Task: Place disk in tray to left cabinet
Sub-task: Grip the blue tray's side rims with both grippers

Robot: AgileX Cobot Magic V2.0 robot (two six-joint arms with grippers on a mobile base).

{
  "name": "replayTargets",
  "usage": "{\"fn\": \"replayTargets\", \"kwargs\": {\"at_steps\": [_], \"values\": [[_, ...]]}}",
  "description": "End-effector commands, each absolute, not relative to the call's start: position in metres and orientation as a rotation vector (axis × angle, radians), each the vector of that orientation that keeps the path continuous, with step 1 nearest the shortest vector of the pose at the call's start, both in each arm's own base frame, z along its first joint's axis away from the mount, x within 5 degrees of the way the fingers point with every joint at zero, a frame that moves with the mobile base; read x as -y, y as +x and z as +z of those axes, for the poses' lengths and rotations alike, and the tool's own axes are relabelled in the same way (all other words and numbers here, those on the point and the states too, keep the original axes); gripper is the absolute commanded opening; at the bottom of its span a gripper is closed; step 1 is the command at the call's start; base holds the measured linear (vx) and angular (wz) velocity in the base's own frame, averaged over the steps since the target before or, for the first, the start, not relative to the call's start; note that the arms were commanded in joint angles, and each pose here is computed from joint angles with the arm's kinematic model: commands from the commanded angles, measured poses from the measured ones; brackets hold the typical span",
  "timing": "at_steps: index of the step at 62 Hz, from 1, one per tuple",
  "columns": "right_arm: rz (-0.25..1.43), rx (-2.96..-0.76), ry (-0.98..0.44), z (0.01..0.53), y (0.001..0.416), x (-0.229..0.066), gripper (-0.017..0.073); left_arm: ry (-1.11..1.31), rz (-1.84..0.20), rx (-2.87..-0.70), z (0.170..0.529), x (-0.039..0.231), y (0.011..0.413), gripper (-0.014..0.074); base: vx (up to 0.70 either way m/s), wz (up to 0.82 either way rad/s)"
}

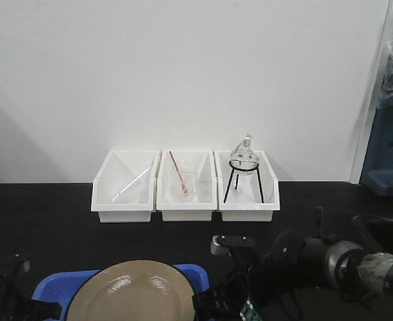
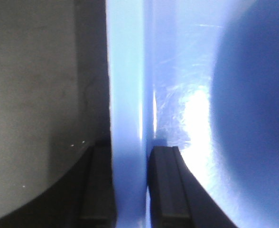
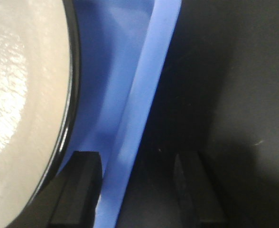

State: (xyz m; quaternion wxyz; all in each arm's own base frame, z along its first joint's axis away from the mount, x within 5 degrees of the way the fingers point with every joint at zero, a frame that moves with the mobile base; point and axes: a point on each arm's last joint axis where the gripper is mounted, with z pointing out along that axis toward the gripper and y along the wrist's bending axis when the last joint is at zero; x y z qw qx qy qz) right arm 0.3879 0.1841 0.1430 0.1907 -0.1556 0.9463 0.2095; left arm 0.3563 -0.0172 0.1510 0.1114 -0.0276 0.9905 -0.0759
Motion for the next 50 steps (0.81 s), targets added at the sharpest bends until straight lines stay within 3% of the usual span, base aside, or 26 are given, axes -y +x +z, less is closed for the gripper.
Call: {"fn": "replayTargets", "kwargs": {"at_steps": [1, 13, 19, 25, 34, 50], "values": [[0.604, -2.581, -0.446, 0.168, 0.390, -0.190, 0.0395, -0.089, -0.238, -2.825, 0.170, 0.020, 0.361, -0.0003, 0.00, 0.00], [0.613, -2.588, -0.492, 0.160, 0.381, -0.212, 0.0388, -0.089, -0.238, -2.825, 0.170, 0.020, 0.361, -0.0003, 0.00, 0.00], [0.596, -2.623, -0.481, 0.155, 0.377, -0.217, 0.0342, -0.089, -0.238, -2.825, 0.170, 0.020, 0.361, -0.0003, 0.00, 0.00], [0.550, -2.674, -0.489, 0.149, 0.374, -0.217, 0.0234, -0.089, -0.238, -2.825, 0.170, 0.020, 0.361, -0.0003, 0.00, 0.00], [0.471, -2.720, -0.548, 0.145, 0.370, -0.215, -0.0013, -0.088, -0.240, -2.833, 0.170, 0.020, 0.360, -0.0003, 0.00, 0.00], [0.492, -2.779, -0.587, 0.158, 0.370, -0.218, -0.0003, -0.079, -0.249, -2.850, 0.177, 0.021, 0.356, -0.0003, 0.00, 0.00]]}}
